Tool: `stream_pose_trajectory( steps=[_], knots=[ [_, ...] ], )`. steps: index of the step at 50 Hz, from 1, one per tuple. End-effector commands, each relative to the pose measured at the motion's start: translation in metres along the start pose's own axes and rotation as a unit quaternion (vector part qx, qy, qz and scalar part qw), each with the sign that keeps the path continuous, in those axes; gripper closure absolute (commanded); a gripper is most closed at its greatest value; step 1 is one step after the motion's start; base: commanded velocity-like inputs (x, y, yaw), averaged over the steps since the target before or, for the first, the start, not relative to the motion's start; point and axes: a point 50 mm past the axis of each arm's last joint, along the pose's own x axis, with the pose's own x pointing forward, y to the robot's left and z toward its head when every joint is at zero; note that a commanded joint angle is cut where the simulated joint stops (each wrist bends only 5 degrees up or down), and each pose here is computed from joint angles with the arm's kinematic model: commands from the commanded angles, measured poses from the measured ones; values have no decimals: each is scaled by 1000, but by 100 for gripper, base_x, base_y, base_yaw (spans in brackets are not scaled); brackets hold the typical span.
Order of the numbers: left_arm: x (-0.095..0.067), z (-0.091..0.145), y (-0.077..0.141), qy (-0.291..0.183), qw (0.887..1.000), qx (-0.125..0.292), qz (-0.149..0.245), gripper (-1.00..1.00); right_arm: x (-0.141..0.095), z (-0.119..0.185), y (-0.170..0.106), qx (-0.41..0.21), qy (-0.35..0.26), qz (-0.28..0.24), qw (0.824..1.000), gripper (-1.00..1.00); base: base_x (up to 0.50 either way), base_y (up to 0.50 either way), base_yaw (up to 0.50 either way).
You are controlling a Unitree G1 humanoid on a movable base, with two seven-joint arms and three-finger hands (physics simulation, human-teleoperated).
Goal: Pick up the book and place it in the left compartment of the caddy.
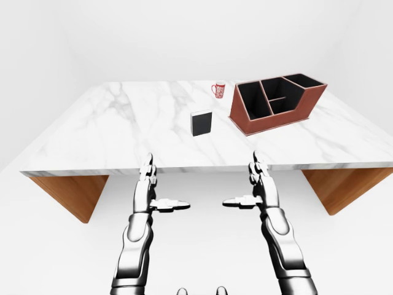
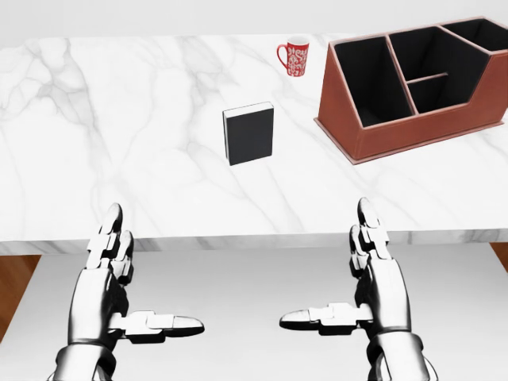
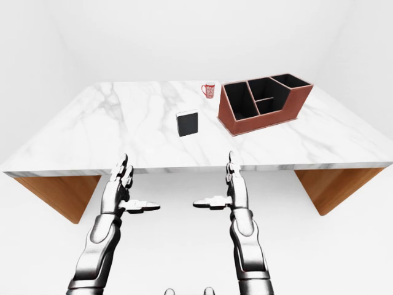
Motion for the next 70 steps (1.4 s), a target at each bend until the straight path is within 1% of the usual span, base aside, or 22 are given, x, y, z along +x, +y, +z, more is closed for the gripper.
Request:
stream_pose_trajectory(
  steps=[1, 11, 19, 70],
  knots=[
    [-1, 1, 7, -3, 1000, -2, 1, -100, 4, -2, -8, 4, 13, -10, 1000, -100, 0, 0, 0],
    [-1, 2, 7, -4, 1000, -2, 2, -100, 3, -2, -7, 8, 14, 0, 1000, -100, 0, -2, 0],
    [-2, 2, 7, -5, 1000, -1, 2, -100, 3, -3, -6, 6, 16, 3, 1000, -100, 11, -47, 0],
    [-2, 4, 9, -11, 1000, -5, 8, -100, 3, -6, -5, -7, 20, 0, 1000, -100, 50, -1, 0]
  ],
)
